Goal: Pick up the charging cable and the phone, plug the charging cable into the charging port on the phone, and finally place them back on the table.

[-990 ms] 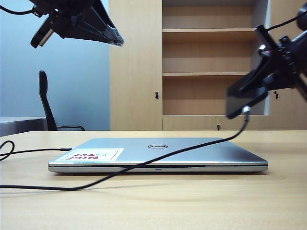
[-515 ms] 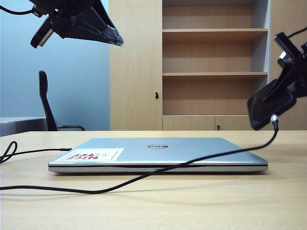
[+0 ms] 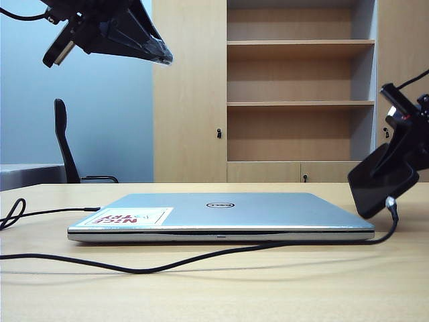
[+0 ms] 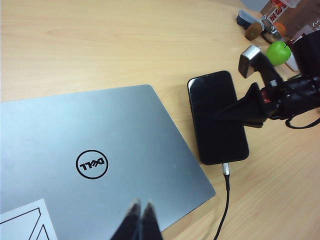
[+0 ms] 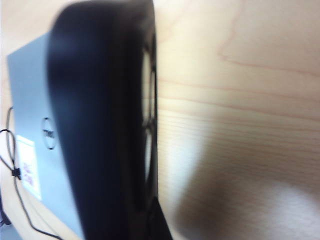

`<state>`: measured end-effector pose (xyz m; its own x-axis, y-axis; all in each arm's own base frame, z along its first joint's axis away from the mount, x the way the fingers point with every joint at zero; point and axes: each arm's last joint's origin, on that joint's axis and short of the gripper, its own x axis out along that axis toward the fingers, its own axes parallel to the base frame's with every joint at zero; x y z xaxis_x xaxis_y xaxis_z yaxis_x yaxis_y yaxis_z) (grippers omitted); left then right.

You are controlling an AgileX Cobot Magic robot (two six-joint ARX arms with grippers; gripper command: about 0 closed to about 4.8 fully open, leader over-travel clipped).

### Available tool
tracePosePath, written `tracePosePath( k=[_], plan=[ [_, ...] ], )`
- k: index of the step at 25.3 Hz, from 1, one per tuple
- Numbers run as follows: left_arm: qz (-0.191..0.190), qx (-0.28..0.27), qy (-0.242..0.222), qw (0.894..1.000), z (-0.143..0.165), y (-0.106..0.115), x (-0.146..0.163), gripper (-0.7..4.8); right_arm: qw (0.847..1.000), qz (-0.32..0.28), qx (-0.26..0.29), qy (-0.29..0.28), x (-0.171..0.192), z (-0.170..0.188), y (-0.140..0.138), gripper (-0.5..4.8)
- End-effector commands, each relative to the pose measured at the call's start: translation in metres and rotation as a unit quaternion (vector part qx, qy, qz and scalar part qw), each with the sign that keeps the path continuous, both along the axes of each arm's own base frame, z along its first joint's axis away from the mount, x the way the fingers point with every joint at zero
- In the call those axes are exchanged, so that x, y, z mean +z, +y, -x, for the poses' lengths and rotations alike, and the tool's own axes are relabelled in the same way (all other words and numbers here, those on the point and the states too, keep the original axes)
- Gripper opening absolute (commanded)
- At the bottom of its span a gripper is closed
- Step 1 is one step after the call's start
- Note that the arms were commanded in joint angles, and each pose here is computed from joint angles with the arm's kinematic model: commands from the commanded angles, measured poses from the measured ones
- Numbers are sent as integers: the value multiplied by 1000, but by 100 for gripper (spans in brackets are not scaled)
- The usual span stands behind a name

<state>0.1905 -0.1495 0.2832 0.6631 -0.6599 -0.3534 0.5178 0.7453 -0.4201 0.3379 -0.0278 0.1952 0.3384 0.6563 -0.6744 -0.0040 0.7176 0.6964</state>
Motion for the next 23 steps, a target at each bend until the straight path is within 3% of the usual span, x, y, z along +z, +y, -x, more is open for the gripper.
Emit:
tracePosePath(
  k=[1,5,9,18,23],
  plan=[
    [3,-3,-5,1000,0,0,3,-6,1000,-2,5,3,-4,-4,-1,-6],
    [1,-3,-2,1000,1,0,3,-6,1000,16,0,0,-7,-7,-1,3],
    [1,-3,-2,1000,1,0,3,-6,999,42,-9,6,-8,-7,-3,113],
    [1,-3,-3,1000,1,0,3,-6,999,52,-13,9,-5,-8,-3,159],
    [1,-3,-3,1000,1,0,3,-6,992,123,-31,18,15,-11,-8,158]
  ],
)
